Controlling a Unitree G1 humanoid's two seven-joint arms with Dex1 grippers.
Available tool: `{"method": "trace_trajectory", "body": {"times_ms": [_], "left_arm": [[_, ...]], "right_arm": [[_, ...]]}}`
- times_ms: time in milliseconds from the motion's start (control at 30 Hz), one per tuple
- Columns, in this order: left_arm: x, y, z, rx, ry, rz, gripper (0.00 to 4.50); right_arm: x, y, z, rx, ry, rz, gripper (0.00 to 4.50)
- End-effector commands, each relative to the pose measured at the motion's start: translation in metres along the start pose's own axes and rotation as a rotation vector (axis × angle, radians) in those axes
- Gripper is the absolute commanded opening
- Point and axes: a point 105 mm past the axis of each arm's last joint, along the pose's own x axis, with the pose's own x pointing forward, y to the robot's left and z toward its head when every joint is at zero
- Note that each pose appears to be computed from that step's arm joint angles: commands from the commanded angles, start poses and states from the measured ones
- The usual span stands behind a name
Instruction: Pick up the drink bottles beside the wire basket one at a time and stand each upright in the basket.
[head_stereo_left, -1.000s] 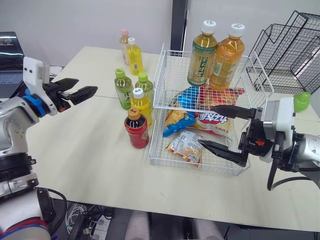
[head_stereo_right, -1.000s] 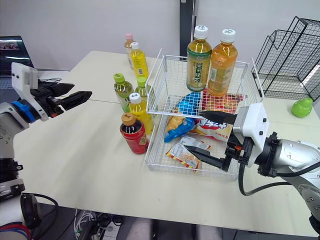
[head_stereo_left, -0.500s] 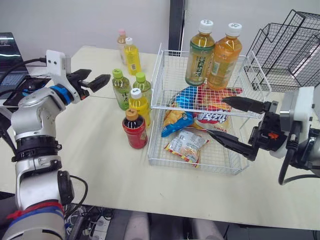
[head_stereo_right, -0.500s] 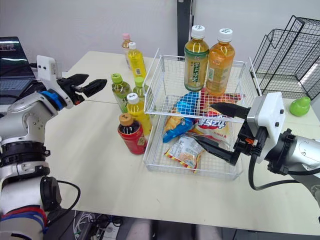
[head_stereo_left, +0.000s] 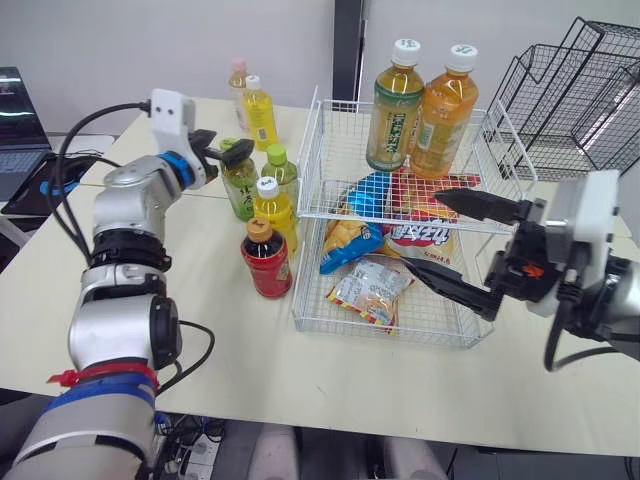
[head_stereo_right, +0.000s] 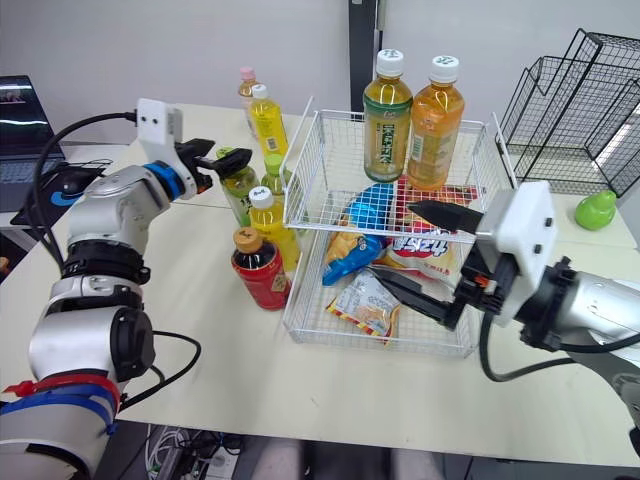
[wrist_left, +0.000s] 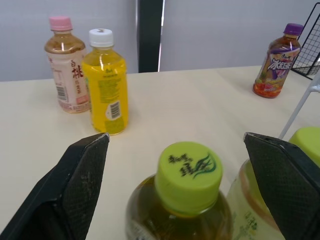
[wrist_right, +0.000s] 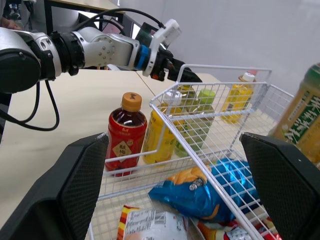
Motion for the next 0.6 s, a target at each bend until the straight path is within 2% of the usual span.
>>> {"method": "trace_trajectory", "body": {"times_ms": [33, 100, 200, 467, 600], "left_arm": [[0.0036, 0.0002, 0.0114, 0.034, -0.022, 0.011, 4.49], [0.0046, 0.0005, 0.011, 0.033, -0.021, 0.015, 4.49], [0.0046, 0.0032, 0.0112, 0.036, -0.021, 0.032, 3.95], [0.0019, 0.0052, 0.0124, 0.051, -0.033, 0.035, 1.45], [-0.0043, 0.0074, 0.0164, 0.074, -0.05, 0.033, 1.38]], "right_arm": [[0.0018, 0.0, 0.0056, -0.034, -0.013, -0.019, 4.5], [0.0023, 0.0001, 0.0056, -0.034, -0.013, -0.022, 4.5], [0.0026, 0.0001, 0.0061, -0.032, -0.016, -0.029, 4.5], [0.0035, 0.0002, 0.0059, -0.029, -0.022, -0.037, 4.5], [0.0033, -0.0004, 0.0054, -0.033, -0.022, -0.044, 4.5]]}}
